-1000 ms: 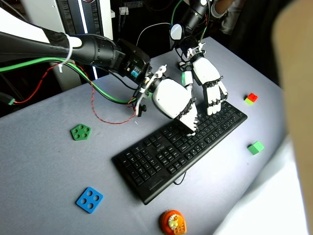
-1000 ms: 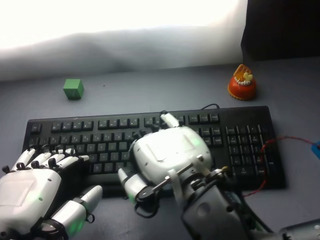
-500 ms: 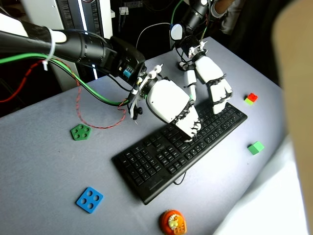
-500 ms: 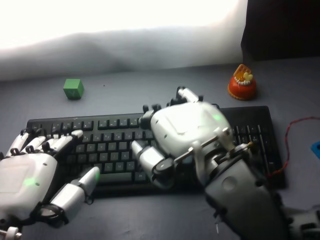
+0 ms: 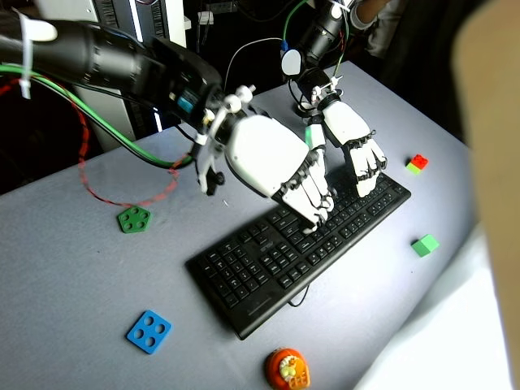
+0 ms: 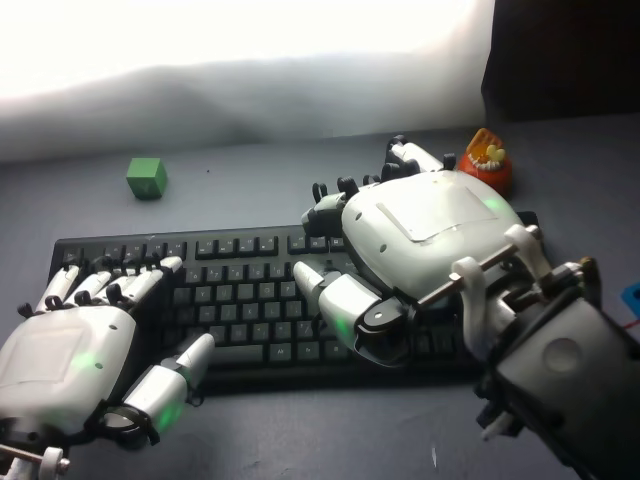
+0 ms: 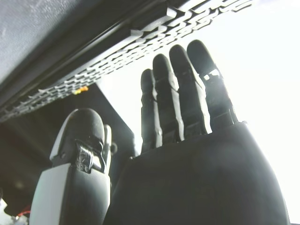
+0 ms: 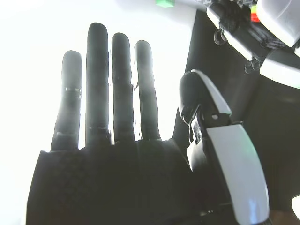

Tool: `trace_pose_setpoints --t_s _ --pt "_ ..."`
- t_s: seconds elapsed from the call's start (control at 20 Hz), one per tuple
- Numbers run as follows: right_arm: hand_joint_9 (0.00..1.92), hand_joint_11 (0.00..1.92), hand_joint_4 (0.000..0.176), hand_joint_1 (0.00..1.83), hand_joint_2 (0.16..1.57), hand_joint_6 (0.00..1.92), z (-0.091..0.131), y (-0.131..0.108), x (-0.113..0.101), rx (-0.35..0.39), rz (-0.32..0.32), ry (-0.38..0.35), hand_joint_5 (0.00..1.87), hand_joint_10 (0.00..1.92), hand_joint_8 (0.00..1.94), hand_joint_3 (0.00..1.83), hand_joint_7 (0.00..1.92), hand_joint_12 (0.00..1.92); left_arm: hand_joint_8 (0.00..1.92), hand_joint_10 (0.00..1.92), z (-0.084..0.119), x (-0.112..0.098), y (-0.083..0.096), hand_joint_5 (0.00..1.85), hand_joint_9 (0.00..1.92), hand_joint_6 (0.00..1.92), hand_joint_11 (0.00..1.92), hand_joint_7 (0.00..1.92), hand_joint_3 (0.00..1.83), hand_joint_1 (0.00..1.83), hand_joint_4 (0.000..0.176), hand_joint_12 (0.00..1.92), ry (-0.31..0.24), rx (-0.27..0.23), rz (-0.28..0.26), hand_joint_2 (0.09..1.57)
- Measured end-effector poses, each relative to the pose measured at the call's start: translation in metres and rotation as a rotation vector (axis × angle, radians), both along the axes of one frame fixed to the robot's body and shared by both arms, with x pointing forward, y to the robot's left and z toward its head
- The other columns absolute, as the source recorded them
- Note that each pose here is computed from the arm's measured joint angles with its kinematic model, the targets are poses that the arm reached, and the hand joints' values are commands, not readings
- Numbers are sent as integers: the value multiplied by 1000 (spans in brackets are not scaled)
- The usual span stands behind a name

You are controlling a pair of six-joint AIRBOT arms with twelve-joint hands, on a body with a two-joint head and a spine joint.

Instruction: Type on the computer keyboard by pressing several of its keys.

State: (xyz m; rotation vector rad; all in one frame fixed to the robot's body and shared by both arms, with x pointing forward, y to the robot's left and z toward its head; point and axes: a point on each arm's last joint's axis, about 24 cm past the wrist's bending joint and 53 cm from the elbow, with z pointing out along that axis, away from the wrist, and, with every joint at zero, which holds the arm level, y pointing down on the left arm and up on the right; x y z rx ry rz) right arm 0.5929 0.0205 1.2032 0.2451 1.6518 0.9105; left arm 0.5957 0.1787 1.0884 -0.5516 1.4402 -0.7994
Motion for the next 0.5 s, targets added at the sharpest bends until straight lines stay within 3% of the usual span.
trace_pose_setpoints --t_s 0.2,0.3,0.4,0.5 --pt "675 0 0 243 1450 66 16 -9 -9 0 1 -27 614 74 3 1 671 1493 2 541 4 4 -2 239 150 1 0 329 0 786 27 1258 -22 5 1 1195" --pt "674 0 0 240 1452 66 18 -16 -7 -1 -14 -29 620 74 2 2 668 1478 0 534 4 5 -3 135 31 0 0 185 0 954 63 1163 -22 3 5 1100" --pt "665 0 0 226 1457 64 17 -16 -7 1 -14 -27 619 70 0 3 658 1475 0 288 5 5 -4 45 0 0 0 62 0 1096 79 942 -24 -2 1 1014" --pt "666 0 0 234 1460 62 17 -14 -8 6 -7 -24 617 72 1 3 659 1495 0 125 10 6 -7 1 2 0 0 2 0 1081 88 752 -46 -16 -15 1018"
